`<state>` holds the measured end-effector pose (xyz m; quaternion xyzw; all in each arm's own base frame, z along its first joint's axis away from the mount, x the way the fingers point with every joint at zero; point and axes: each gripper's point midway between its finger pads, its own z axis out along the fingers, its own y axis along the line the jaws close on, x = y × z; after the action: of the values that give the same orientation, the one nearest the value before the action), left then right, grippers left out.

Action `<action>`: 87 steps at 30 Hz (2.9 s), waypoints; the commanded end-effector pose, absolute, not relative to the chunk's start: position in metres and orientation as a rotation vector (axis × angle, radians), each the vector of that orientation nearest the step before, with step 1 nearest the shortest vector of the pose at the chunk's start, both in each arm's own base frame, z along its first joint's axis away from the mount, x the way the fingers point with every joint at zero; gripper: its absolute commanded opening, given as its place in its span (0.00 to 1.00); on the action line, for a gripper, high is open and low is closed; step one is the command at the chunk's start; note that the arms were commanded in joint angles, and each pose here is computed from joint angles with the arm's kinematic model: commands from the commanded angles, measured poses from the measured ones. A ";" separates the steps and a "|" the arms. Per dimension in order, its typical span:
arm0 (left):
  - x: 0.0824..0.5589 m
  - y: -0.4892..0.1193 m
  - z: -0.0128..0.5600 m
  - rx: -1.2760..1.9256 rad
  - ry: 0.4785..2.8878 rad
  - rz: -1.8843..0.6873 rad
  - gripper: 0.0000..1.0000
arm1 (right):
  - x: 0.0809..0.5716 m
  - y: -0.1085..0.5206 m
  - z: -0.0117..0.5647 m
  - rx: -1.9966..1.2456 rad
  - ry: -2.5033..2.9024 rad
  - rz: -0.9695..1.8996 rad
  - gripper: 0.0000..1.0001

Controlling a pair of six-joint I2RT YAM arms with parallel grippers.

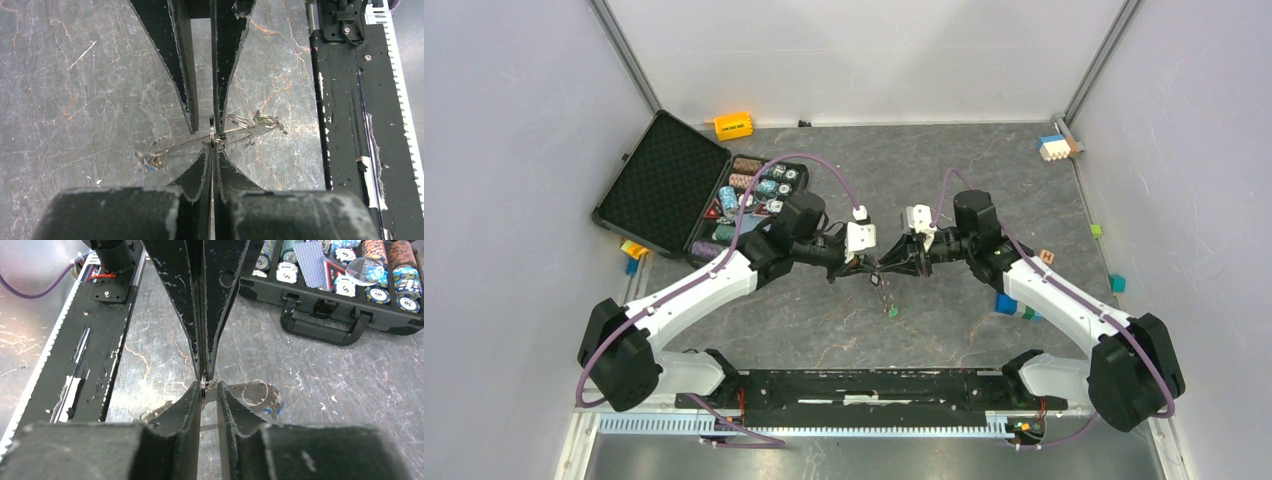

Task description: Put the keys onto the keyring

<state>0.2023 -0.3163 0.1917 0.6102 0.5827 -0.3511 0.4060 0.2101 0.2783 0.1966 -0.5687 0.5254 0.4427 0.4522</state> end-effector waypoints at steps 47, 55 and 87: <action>0.206 -0.329 0.223 1.619 1.507 -0.830 0.02 | 0.210 0.292 0.188 -1.413 1.233 1.150 0.00; 0.209 -0.334 0.222 1.622 1.549 -0.791 0.02 | 0.205 0.295 0.184 -1.429 1.231 1.175 0.00; 0.225 -0.294 0.222 1.514 1.547 -0.616 0.63 | 0.211 0.281 0.213 -1.402 1.160 1.134 0.00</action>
<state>0.2196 -0.2980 0.2022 0.6095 0.6434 -0.2525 0.3883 0.2050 0.2803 0.1829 -0.5806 0.4992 0.4653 0.4441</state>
